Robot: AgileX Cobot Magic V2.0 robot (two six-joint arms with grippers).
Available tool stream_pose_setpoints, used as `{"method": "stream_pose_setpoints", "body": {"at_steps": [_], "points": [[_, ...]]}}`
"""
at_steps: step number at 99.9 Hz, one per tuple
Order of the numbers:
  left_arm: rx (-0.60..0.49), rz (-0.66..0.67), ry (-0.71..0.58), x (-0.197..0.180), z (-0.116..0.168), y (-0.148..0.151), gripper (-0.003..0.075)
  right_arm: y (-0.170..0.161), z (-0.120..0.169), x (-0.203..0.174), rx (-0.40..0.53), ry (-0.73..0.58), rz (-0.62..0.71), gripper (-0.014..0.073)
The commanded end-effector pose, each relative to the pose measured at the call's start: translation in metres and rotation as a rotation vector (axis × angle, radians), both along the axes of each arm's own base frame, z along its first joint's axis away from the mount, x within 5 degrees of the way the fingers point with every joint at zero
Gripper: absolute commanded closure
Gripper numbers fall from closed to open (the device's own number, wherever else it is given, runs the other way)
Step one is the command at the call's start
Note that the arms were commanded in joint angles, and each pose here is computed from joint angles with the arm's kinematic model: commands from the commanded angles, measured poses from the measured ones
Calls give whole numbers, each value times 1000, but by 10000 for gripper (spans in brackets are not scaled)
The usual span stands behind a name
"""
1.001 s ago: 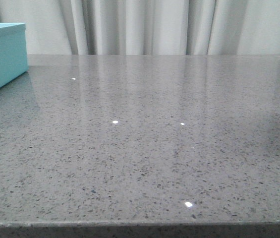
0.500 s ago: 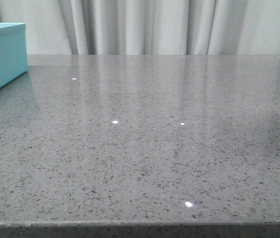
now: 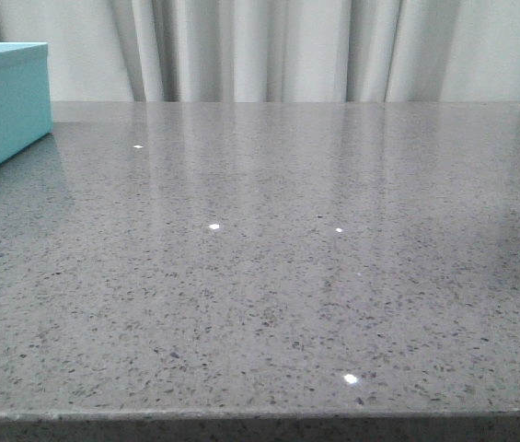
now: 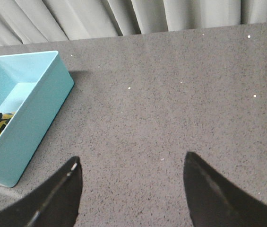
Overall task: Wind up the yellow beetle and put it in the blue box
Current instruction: 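Open the left gripper and raise it out of the box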
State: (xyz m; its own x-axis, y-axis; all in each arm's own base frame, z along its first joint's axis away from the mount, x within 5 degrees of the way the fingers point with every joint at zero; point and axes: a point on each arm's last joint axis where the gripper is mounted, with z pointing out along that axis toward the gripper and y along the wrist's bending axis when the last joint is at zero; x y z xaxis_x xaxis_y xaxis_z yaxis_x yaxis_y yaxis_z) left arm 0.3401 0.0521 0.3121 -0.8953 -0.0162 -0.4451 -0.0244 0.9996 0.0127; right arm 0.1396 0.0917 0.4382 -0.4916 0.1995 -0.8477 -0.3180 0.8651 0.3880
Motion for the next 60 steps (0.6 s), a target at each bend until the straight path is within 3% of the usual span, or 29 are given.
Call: {"method": "stream_pose_setpoints", "body": {"at_steps": [1,17,49,60], "points": [[-3,-22,-176,-11,42,-6,283,-8,19,-7,26,-157,0,128],[-48,-59,-304,-35,73,-16,381,-20,18,-18,-10,-218,-21,162],[-130,-118,-471,-108,94,-39,741,-36,0,-34,-65,-253,-43,634],[-213,-135,-515,-133,93,-50,738,-38,-6,-35,-78,-274,-42,719]]}}
